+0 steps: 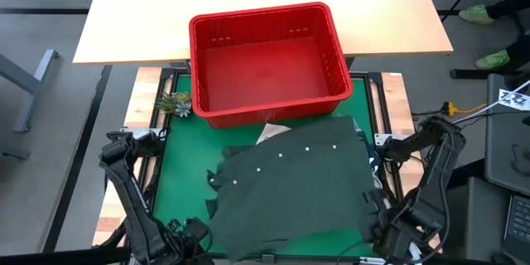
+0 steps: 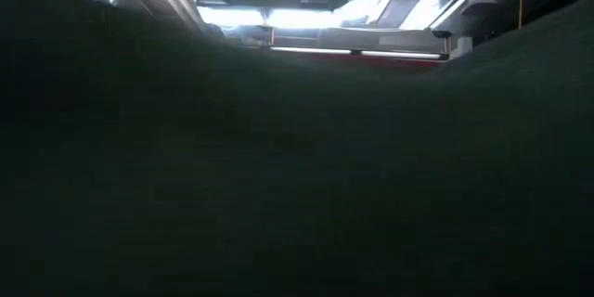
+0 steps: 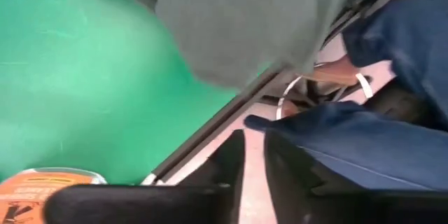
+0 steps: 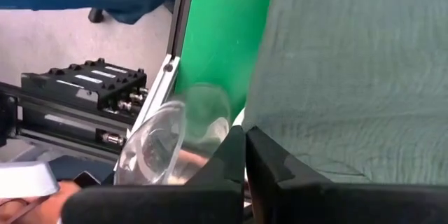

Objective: Fold laundry
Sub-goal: Fold the patterned white shirt

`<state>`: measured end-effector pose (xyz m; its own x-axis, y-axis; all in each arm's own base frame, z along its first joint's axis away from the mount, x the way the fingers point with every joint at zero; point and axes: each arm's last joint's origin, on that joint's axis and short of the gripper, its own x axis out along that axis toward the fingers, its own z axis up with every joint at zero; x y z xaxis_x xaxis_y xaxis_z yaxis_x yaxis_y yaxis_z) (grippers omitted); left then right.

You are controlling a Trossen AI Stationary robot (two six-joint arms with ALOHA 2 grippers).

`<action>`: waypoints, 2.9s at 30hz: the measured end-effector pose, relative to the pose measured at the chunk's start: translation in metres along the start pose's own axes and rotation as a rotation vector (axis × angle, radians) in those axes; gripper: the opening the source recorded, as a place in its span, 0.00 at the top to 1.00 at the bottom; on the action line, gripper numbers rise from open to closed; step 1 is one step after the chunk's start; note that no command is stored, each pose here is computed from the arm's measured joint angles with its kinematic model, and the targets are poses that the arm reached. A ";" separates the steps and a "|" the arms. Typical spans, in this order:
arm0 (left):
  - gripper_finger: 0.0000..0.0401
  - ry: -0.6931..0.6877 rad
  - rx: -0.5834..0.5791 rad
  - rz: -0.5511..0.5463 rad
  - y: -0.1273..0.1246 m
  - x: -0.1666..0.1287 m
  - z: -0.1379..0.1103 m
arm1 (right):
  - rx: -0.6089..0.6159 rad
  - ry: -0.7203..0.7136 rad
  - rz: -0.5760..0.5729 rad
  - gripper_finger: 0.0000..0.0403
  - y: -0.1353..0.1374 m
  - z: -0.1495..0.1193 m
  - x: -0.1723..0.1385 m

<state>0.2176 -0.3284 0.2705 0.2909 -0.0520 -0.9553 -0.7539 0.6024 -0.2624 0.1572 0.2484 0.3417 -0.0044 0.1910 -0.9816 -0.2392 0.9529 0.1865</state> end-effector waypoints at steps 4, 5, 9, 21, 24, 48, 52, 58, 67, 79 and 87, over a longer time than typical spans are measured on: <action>0.75 -0.009 0.045 0.034 -0.002 0.013 -0.001 | -0.005 0.023 0.002 1.00 0.002 0.002 0.005; 0.72 -0.013 0.056 0.037 -0.003 0.015 0.000 | -0.004 0.023 0.001 1.00 0.002 0.002 0.005; 0.63 -0.100 0.088 -0.001 -0.008 0.021 0.004 | -0.004 0.024 0.001 1.00 0.001 0.002 0.004; 0.61 -0.325 0.515 -0.242 -0.053 0.067 0.004 | -0.005 0.026 -0.002 1.00 0.001 0.002 0.004; 0.62 -0.296 0.591 -0.201 -0.054 0.081 0.008 | -0.005 0.026 -0.002 1.00 0.001 0.002 0.004; 0.62 -0.102 0.729 -0.079 -0.051 0.133 0.019 | -0.005 0.025 -0.002 1.00 0.001 0.002 0.004; 0.62 -0.104 0.720 -0.073 -0.052 0.136 0.024 | -0.005 0.025 -0.002 1.00 0.001 0.002 0.004; 0.62 -0.083 0.742 -0.075 -0.052 0.136 0.026 | -0.005 0.025 -0.002 1.00 0.001 0.002 0.004; 0.62 -0.023 0.770 -0.069 -0.045 0.146 0.026 | -0.005 0.018 -0.009 1.00 0.001 0.002 0.004; 0.79 -0.028 0.731 -0.043 -0.041 0.150 0.033 | -0.005 0.018 -0.009 1.00 0.001 0.002 0.004; 0.98 0.060 0.637 -0.097 -0.049 0.140 0.026 | 0.020 0.047 0.021 1.00 0.002 0.001 0.004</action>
<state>0.3108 -0.3444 0.1527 0.2929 -0.1628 -0.9422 -0.2232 0.9465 -0.2329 0.1580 0.2514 0.3378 -0.0549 0.1997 -0.9783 -0.2195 0.9534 0.2070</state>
